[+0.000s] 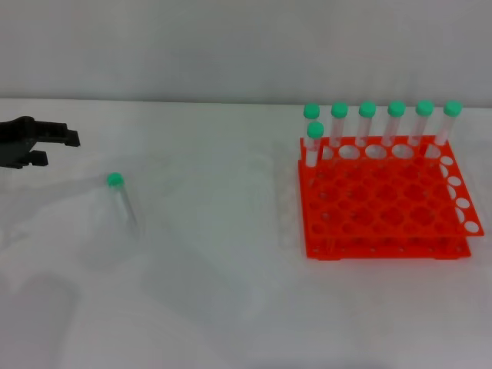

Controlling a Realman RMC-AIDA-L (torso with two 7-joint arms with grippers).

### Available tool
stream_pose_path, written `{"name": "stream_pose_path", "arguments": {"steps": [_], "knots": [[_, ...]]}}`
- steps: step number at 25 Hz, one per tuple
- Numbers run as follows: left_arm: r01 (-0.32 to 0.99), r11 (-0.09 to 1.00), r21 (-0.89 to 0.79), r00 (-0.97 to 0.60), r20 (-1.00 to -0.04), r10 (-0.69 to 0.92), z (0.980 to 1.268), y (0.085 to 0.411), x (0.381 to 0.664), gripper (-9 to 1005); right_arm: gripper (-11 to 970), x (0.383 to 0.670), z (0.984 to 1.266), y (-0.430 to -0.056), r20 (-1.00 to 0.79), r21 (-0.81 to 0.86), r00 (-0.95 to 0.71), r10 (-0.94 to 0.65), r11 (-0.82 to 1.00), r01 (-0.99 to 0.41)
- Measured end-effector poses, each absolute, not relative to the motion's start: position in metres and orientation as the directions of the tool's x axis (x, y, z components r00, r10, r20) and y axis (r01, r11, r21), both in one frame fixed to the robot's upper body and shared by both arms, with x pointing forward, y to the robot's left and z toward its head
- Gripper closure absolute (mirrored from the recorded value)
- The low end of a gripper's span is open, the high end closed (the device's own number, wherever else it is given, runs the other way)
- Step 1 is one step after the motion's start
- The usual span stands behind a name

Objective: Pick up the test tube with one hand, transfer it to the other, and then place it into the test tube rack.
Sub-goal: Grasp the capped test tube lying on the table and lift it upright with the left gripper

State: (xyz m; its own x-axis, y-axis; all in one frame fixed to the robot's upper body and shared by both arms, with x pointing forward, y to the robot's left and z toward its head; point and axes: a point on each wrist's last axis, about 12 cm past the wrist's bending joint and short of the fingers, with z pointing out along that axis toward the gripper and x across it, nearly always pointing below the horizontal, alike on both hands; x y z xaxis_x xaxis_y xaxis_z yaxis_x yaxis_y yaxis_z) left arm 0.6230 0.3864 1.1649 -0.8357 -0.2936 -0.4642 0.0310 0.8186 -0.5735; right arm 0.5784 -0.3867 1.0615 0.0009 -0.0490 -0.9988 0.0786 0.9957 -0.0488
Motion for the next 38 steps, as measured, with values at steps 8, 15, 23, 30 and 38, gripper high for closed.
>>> {"name": "stream_pose_path", "arguments": {"steps": [8, 15, 23, 30, 38], "knots": [[-0.065, 0.87, -0.489, -0.914, -0.321, -0.249, 1.185, 0.366, 0.641, 198, 105, 0.582, 1.064, -0.385, -0.999, -0.05, 0.008, -0.051, 0.996, 0.073], [-0.228, 0.848, -0.478, -0.926, -0.162, -0.34, 1.189, 0.347, 0.65, 198, 104, 0.584, 1.065, -0.382, -0.998, -0.06, 0.01, -0.061, 0.996, 0.067], [-0.331, 0.825, -0.457, -0.916, -0.053, -0.397, 1.178, 0.343, 0.647, 198, 104, 0.587, 1.065, -0.376, -0.997, -0.071, 0.011, -0.072, 0.996, 0.059], [-0.323, 0.831, -0.454, -0.917, -0.066, -0.392, 1.155, 0.33, 0.649, 197, 105, 0.587, 1.064, -0.372, -0.996, -0.085, 0.012, -0.085, 0.995, 0.05], [-0.313, 0.836, -0.451, -0.918, -0.081, -0.387, 1.141, 0.314, 0.652, 197, 105, 0.588, 1.064, -0.37, -0.995, -0.094, 0.012, -0.094, 0.995, 0.043]]}}
